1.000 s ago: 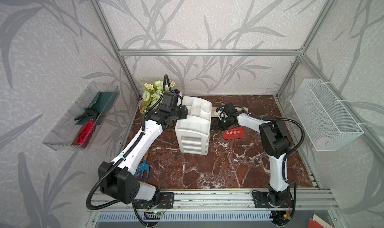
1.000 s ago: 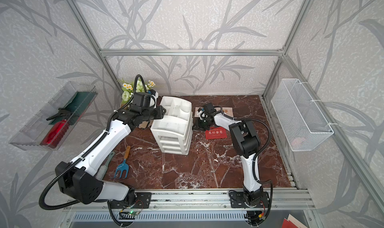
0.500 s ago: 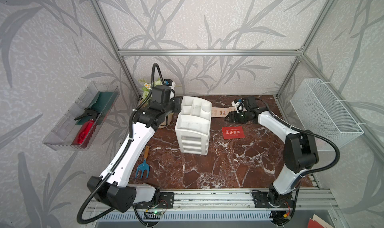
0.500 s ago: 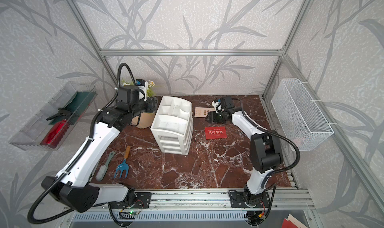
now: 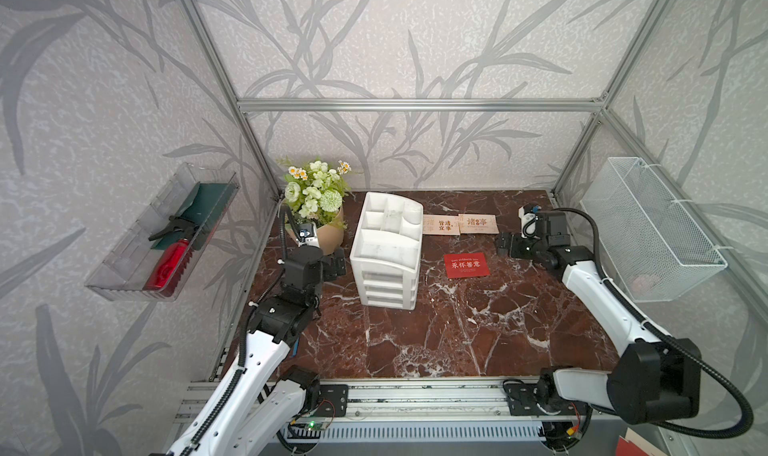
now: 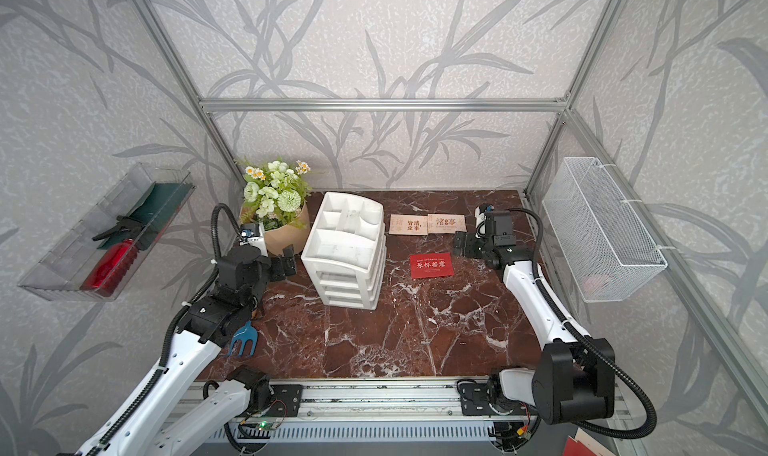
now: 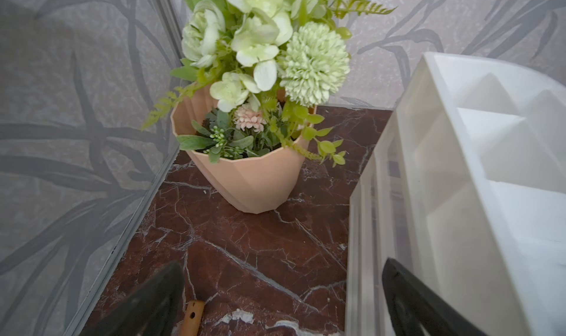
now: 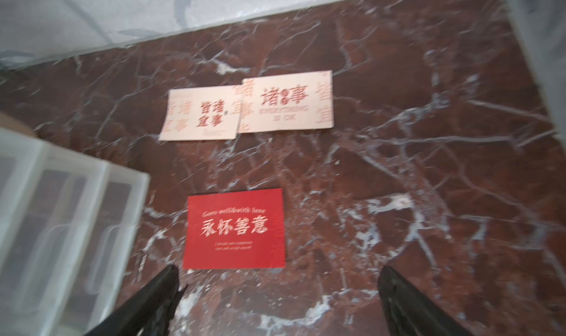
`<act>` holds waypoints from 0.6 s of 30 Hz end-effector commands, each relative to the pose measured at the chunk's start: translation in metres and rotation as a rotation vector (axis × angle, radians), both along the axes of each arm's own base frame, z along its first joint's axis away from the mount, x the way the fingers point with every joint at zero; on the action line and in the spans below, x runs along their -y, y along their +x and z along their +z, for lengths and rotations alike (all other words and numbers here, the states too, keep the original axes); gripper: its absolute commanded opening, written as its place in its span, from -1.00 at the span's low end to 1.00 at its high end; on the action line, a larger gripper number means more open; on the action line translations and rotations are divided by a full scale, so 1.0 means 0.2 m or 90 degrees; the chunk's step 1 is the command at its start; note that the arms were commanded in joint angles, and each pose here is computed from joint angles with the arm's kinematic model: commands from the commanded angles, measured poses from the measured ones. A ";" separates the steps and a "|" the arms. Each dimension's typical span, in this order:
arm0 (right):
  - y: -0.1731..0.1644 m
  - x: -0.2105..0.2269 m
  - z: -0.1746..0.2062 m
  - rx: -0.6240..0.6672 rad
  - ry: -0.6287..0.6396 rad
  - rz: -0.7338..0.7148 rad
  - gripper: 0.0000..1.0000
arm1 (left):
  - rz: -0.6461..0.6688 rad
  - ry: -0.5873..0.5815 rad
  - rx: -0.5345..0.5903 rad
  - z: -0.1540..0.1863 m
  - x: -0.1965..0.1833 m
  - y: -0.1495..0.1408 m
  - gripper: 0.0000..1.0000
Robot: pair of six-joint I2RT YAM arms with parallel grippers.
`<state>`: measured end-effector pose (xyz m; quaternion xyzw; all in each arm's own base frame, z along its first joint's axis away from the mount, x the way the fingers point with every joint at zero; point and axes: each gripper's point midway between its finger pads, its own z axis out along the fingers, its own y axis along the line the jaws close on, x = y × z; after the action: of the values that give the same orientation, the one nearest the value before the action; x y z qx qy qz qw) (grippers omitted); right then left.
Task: Take the postcards out of the drawer
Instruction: Reset both arms
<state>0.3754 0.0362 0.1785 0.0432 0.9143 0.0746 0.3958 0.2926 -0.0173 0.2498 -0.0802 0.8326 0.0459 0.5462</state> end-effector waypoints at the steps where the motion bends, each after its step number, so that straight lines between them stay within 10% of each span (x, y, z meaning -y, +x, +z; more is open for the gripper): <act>1: 0.01 0.24 0.02 0.081 -0.126 -0.099 0.99 | 0.133 -0.017 0.094 0.05 -0.15 0.03 0.98; 9: -0.07 0.40 -0.09 0.147 -0.159 -0.138 0.98 | 0.213 0.086 0.104 -0.21 -0.31 0.17 0.98; 18: -0.01 0.34 -0.19 0.243 -0.130 -0.097 0.99 | 0.114 0.047 0.099 -0.55 -0.36 0.35 0.98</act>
<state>0.3538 -0.0348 0.1149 0.0665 0.8594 -0.0540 0.5042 0.3394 0.0634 0.1103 -0.1480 0.8131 0.1692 0.5370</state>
